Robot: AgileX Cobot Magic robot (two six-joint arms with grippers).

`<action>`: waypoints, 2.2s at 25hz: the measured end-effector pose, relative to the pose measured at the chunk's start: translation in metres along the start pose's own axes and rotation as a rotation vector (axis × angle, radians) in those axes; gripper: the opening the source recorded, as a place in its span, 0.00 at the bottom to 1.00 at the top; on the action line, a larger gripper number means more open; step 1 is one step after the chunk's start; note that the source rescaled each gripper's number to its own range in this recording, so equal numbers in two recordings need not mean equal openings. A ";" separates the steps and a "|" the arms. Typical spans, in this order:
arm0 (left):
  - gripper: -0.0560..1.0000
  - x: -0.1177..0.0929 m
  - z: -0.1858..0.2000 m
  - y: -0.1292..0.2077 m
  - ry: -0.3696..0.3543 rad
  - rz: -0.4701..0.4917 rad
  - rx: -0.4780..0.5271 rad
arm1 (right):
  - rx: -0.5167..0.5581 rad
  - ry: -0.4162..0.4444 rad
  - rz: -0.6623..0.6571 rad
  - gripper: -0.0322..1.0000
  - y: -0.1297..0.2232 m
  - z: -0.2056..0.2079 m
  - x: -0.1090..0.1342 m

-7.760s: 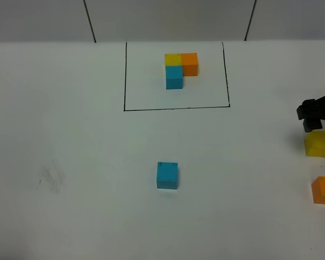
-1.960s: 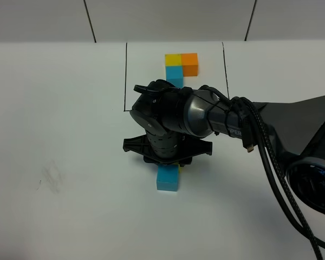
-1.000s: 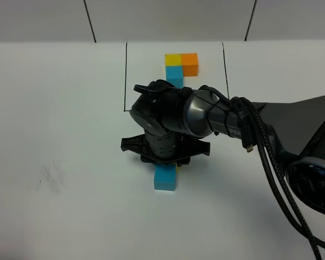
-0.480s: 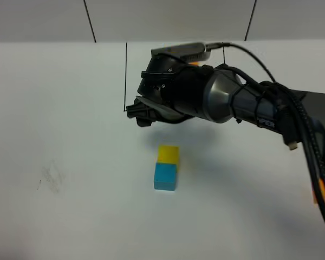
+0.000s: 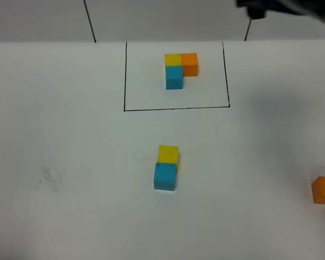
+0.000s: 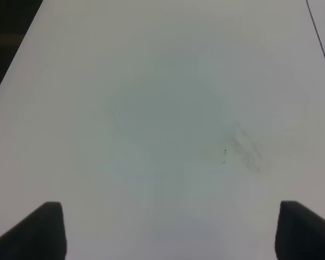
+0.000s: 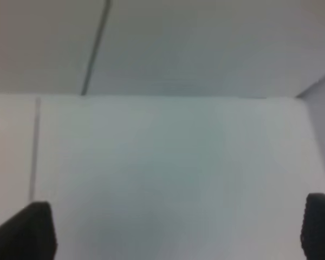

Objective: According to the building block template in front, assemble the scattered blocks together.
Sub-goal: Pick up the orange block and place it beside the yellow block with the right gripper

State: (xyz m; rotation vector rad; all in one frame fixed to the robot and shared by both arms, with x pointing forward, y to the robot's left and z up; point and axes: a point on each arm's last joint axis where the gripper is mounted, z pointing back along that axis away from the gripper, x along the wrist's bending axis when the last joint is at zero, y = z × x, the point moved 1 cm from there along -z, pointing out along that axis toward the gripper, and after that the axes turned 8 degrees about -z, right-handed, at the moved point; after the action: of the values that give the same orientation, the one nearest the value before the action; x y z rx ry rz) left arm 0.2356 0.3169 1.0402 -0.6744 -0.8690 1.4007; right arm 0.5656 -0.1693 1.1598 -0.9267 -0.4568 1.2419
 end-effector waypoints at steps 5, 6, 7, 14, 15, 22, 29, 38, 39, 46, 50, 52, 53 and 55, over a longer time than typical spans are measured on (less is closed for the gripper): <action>0.68 0.000 0.000 0.000 0.000 0.000 0.000 | -0.045 0.050 0.070 0.83 -0.025 0.041 -0.095; 0.68 0.000 0.000 0.000 0.000 0.000 0.000 | -0.051 0.050 0.068 0.83 -0.027 0.051 -0.114; 0.68 0.000 0.000 0.000 0.000 0.000 0.000 | -0.058 0.046 0.049 0.83 -0.027 0.062 -0.132; 0.68 0.000 0.000 0.000 0.000 0.000 0.000 | -0.080 -0.036 -0.037 0.80 -0.008 0.120 -0.203; 0.68 0.000 0.000 0.000 0.000 0.000 0.000 | -0.082 -0.041 -0.037 0.79 -0.004 0.125 -0.207; 0.68 0.000 0.000 0.000 -0.001 0.000 0.000 | 0.060 -0.016 0.019 0.78 0.061 0.112 -0.213; 0.68 0.000 0.000 0.000 -0.002 -0.001 0.000 | 0.347 -0.059 0.019 0.76 0.136 0.056 -0.187; 0.68 0.000 0.000 0.000 -0.002 -0.001 0.000 | 0.509 -0.195 -0.042 0.75 0.172 0.003 -0.149; 0.68 0.000 0.000 0.000 -0.002 -0.001 0.000 | 0.515 -0.199 -0.041 0.75 0.174 -0.002 -0.146; 0.68 0.000 0.000 0.000 -0.002 -0.001 0.000 | 0.573 -0.196 -0.039 0.75 0.195 -0.042 -0.130; 0.68 0.000 0.000 0.000 -0.002 -0.001 0.000 | 0.603 -0.198 -0.032 0.75 0.208 -0.060 -0.123; 0.68 0.000 0.000 0.000 -0.002 -0.001 0.000 | 0.617 -0.199 -0.036 0.75 0.216 -0.069 -0.119; 0.68 0.000 0.000 0.000 -0.002 -0.001 0.000 | 0.625 -0.199 -0.034 0.75 0.219 -0.073 -0.118; 0.68 0.000 0.000 0.000 -0.002 -0.001 0.000 | 0.638 -0.200 -0.032 0.75 0.223 -0.080 -0.115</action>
State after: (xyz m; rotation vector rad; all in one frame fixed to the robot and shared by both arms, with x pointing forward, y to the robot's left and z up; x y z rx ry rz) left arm 0.2356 0.3171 1.0402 -0.6730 -0.8706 1.4008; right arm 0.4571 -0.2958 0.9558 -0.2546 -0.2025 1.3407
